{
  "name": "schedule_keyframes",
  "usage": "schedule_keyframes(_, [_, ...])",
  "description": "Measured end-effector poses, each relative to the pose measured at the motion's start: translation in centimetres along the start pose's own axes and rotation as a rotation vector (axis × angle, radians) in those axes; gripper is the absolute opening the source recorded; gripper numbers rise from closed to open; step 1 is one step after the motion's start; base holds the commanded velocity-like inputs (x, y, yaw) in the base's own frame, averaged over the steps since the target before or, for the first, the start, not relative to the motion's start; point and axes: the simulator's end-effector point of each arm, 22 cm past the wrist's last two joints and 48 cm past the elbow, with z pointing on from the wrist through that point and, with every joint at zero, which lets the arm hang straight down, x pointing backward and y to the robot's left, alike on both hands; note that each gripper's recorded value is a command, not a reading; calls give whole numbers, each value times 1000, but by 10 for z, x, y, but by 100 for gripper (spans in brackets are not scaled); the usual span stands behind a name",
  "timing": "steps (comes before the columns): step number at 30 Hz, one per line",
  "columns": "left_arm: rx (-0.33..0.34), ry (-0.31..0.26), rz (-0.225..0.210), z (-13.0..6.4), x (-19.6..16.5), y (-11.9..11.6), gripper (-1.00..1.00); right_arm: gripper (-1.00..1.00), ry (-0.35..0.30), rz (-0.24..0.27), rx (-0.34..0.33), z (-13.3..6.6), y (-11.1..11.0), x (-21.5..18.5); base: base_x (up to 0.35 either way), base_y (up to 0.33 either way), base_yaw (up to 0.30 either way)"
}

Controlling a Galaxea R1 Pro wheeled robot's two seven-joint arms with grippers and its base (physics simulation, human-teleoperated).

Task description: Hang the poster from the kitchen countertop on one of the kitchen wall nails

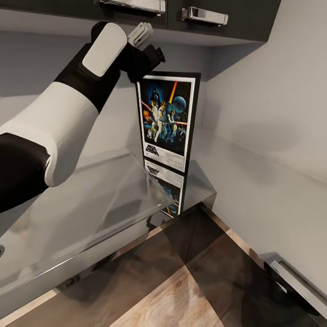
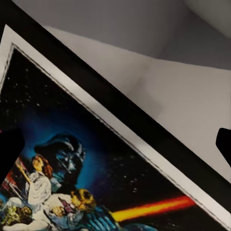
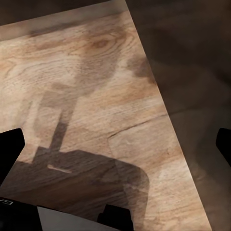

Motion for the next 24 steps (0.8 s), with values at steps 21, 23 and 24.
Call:
schedule_keyframes(21, [-46,-2,0,2,-1,10,100,100,6,1,-2,0,1,3,0,0,0])
schedule_keyframes(23, [-45,-2,0,2,-1,10,100,100,6,1,-2,0,1,3,0,0,0])
schedule_keyframes(24, [-45,-2,0,2,-1,10,100,100,6,1,-2,0,1,3,0,0,0])
